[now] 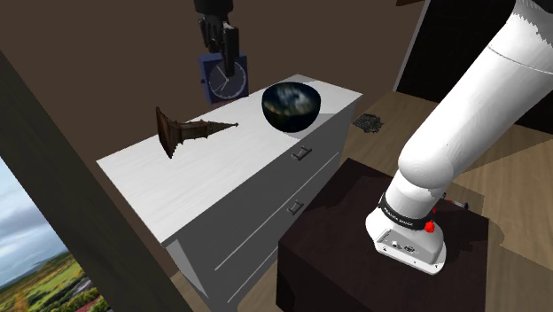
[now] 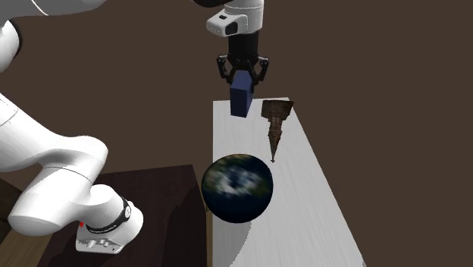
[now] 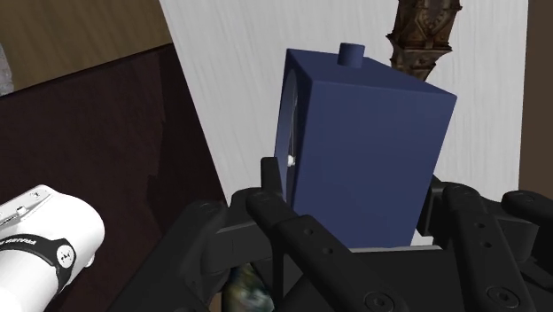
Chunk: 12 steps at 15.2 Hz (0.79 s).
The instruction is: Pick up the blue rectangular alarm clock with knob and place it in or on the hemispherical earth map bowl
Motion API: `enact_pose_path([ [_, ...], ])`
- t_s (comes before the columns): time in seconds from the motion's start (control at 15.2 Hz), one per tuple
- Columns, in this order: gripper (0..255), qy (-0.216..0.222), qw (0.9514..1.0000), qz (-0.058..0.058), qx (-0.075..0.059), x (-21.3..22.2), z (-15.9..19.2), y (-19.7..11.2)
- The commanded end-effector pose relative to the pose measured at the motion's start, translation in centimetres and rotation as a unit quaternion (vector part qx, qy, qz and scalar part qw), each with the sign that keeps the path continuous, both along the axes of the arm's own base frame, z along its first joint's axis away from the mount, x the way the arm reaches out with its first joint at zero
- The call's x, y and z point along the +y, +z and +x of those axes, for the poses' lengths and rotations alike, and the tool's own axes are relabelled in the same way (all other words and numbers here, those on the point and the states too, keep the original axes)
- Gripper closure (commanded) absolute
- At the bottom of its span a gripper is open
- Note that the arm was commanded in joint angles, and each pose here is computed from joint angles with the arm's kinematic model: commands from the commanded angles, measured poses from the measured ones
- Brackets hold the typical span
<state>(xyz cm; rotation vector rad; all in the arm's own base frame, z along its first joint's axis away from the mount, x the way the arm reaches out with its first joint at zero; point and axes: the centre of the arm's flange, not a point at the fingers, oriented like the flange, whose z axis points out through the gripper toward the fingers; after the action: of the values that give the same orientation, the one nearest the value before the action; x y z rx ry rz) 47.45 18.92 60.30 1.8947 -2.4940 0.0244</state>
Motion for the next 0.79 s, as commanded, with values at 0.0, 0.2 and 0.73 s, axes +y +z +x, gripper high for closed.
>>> enact_pose_path([
  [0.0, 255, 0.000, 1.0000, 0.000, 0.000, 0.0, 0.0, 1.1],
  [0.2, 255, 0.000, 1.0000, 0.000, 0.000, -1.3, -0.2, 1.8],
  [0.73, 255, 0.000, 1.0000, 0.000, 0.000, -11.7, -1.9, 2.9],
])
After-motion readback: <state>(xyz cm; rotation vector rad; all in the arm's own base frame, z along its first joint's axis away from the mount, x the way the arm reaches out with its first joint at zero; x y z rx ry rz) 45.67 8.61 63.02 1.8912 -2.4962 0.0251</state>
